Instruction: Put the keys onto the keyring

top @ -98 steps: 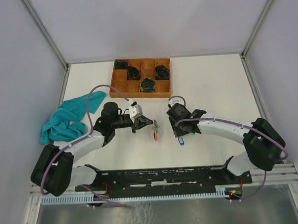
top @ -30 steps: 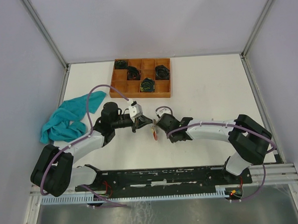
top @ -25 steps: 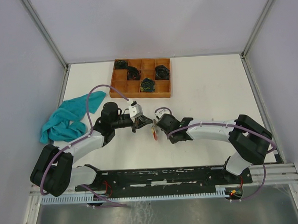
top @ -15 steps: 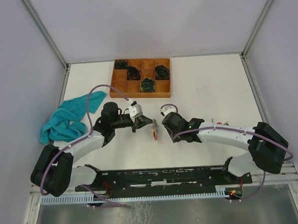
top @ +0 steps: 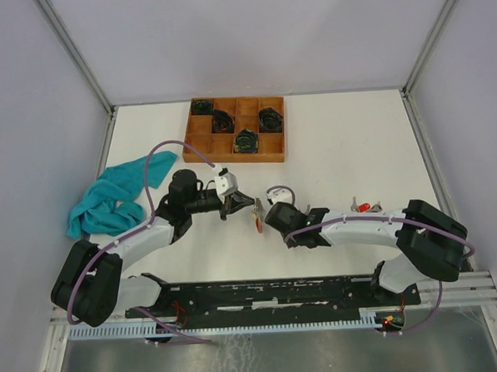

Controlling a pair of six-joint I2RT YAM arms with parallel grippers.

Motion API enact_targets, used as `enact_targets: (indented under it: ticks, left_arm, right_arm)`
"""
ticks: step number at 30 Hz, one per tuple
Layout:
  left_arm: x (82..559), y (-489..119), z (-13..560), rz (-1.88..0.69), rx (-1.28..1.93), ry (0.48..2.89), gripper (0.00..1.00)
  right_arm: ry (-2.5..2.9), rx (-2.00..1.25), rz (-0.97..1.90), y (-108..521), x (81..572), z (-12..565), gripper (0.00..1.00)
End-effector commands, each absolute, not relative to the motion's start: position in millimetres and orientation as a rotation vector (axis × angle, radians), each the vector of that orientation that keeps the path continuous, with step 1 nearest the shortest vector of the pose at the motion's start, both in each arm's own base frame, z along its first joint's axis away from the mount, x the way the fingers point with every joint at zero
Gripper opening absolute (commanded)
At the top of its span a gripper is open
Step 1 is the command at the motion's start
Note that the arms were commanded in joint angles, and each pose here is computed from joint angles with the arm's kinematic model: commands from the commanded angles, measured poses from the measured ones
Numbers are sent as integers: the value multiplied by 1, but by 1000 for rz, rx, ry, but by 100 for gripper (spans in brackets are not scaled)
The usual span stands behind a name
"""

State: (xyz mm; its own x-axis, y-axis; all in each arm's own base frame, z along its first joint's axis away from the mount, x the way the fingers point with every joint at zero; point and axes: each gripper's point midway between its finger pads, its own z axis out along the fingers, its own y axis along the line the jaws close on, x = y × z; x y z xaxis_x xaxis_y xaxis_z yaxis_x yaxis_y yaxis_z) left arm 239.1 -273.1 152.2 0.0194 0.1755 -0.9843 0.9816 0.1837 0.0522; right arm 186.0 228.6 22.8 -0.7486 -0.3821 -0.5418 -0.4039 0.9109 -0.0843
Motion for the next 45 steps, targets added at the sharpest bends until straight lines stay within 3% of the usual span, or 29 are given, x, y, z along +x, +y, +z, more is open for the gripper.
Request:
enact_targets:
  ticks: [1, 15, 28, 33, 45]
  left_arm:
    - [246, -275, 167, -919, 1194, 1348, 3]
    - [246, -275, 166, -919, 1193, 1348, 3]
    - [246, -275, 167, -921, 1194, 1346, 3]
    - [245, -276, 168, -923, 1195, 1342, 3]
    - [244, -276, 169, -929, 1196, 1339, 3]
  right_arm:
    - [2424, -501, 30, 243, 205, 35, 38]
    - [2420, -484, -7, 245, 210, 27, 37]
    - [2411, -465, -6, 240, 210, 36, 18]
    - [2397, -462, 20, 236, 209, 48, 1]
    - [2533, -565, 136, 219, 189, 89, 1]
